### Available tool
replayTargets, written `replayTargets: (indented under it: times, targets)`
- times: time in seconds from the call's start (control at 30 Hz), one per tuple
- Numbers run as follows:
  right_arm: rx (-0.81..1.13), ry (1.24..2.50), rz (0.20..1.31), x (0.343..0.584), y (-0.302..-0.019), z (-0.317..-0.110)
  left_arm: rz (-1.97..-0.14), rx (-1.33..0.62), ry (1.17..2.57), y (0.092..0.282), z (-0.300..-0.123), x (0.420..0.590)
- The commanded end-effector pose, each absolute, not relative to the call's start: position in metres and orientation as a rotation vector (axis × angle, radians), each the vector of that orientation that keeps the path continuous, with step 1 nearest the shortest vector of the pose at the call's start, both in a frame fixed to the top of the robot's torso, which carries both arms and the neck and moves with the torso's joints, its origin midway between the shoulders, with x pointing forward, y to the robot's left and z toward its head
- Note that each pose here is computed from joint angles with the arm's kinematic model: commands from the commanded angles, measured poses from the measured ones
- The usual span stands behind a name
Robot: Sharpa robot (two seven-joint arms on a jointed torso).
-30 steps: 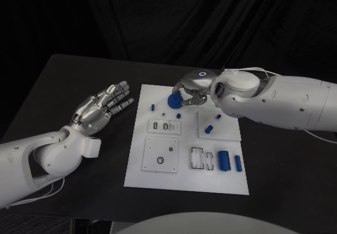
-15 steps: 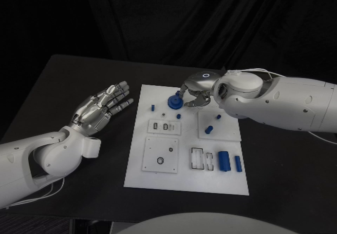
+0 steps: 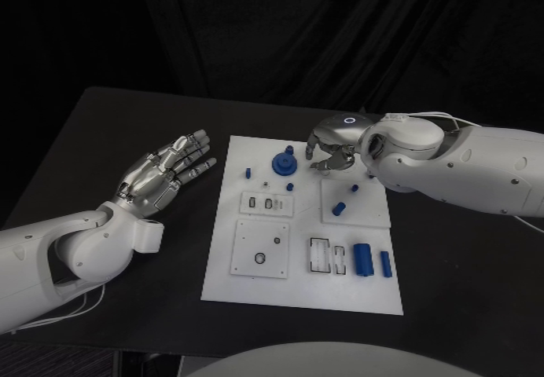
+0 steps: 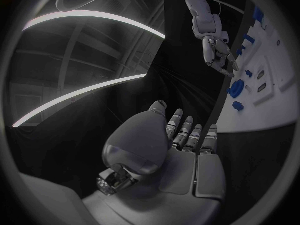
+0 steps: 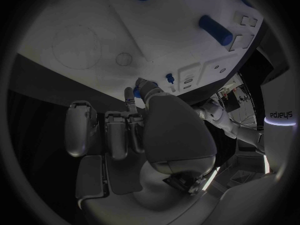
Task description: Assemble the parts on the task board
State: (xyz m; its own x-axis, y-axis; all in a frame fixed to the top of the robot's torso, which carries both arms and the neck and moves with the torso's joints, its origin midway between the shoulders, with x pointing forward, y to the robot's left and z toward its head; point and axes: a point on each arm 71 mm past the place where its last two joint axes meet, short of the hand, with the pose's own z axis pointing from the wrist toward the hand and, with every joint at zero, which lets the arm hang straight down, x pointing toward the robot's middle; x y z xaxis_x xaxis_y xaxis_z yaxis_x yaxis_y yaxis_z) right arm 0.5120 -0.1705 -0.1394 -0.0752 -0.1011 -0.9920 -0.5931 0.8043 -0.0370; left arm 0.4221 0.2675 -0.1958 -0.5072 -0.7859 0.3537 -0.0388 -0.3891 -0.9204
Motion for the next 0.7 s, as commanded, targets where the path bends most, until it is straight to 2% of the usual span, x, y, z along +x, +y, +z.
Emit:
replayTargets:
  times: [0.03,0.2,0.43,0.57,0.7]
  targets:
    - [-0.525,1.53,0.464,0.507,-0.179,-0.129,-1.976,-1.123,1.283,0.268,-0.192,0.421]
    - [-0.499,1.478,0.469,0.496,-0.194,-0.109,-1.977,-1.123,1.281,0.267,-0.192,0.42]
    - [-0.432,1.427,0.446,0.474,-0.231,-0.084,-1.978,-1.122,1.278,0.267,-0.191,0.42]
    - [-0.383,1.436,0.409,0.465,-0.257,-0.082,-1.978,-1.122,1.278,0.267,-0.191,0.419]
    - [-0.331,1.468,0.368,0.456,-0.284,-0.091,-1.978,-1.122,1.278,0.266,-0.191,0.419]
